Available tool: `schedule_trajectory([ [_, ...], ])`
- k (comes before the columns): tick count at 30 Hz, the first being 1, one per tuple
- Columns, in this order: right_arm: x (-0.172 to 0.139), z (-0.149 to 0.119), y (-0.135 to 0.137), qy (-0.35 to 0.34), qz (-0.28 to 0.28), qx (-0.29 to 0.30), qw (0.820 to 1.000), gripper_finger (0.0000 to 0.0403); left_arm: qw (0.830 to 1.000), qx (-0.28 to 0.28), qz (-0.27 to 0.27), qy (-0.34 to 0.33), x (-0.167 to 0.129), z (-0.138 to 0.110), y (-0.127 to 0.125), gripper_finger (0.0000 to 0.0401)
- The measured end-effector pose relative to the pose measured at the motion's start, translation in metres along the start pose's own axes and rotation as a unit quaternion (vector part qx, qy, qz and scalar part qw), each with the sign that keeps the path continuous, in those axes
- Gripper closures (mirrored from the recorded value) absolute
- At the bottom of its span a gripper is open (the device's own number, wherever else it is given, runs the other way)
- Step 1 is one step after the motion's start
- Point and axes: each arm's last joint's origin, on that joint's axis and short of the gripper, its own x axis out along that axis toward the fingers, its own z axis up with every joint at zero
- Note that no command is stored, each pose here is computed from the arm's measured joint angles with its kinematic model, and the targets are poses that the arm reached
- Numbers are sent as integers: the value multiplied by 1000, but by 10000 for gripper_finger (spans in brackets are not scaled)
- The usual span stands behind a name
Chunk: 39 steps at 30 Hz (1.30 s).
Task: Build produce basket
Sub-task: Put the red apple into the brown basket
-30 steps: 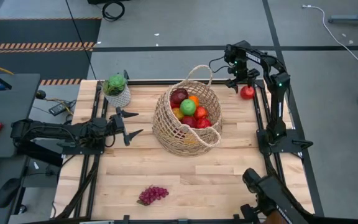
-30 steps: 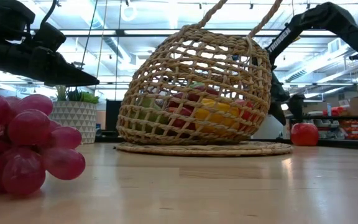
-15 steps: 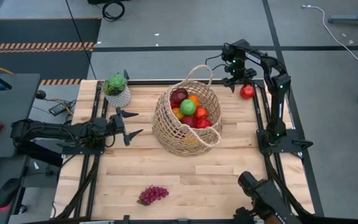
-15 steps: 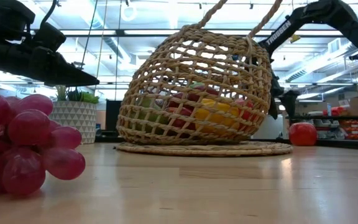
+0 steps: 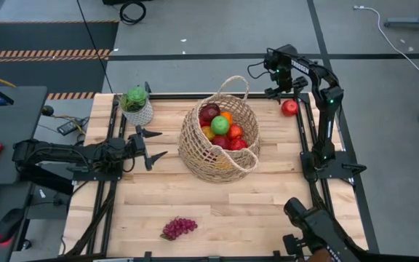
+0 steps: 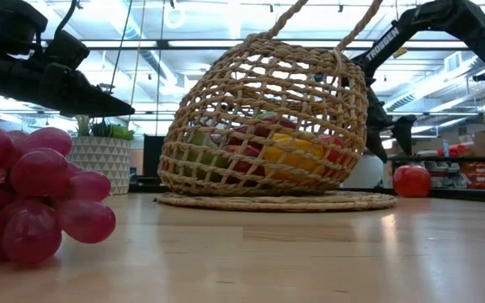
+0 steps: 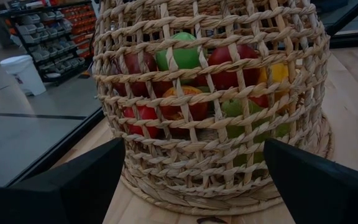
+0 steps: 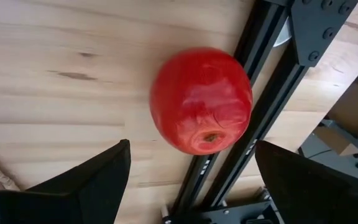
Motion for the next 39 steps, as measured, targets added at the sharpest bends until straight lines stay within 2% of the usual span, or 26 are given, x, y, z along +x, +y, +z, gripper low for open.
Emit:
schedule_trajectory([
  [5, 0, 0, 1, -3, -8, -3, 1000, 55, 1000, 0, 0, 0, 0, 0, 0, 11],
  [15, 14, -6, 21, -24, -111, -60, 992, 55, 1000, 0, 0, 0, 0, 0, 0, 11],
  [19, 17, -10, 28, -20, -126, -73, 989, 55, 1000, 0, 0, 0, 0, 0, 0, 11],
  [21, 22, -14, 33, -11, -135, -102, 986, 55, 1000, 0, 0, 0, 0, 0, 0, 11],
  [28, 35, -29, 51, 12, -227, -241, 943, 55, 1000, 0, 0, 0, 0, 0, 0, 11],
  [34, 47, -37, 61, 46, -247, -349, 903, 55, 1000, 0, 0, 0, 0, 0, 0, 11],
  [39, 60, -40, 60, 68, -284, -399, 869, 55, 1000, 0, 0, 0, 0, 0, 0, 11],
])
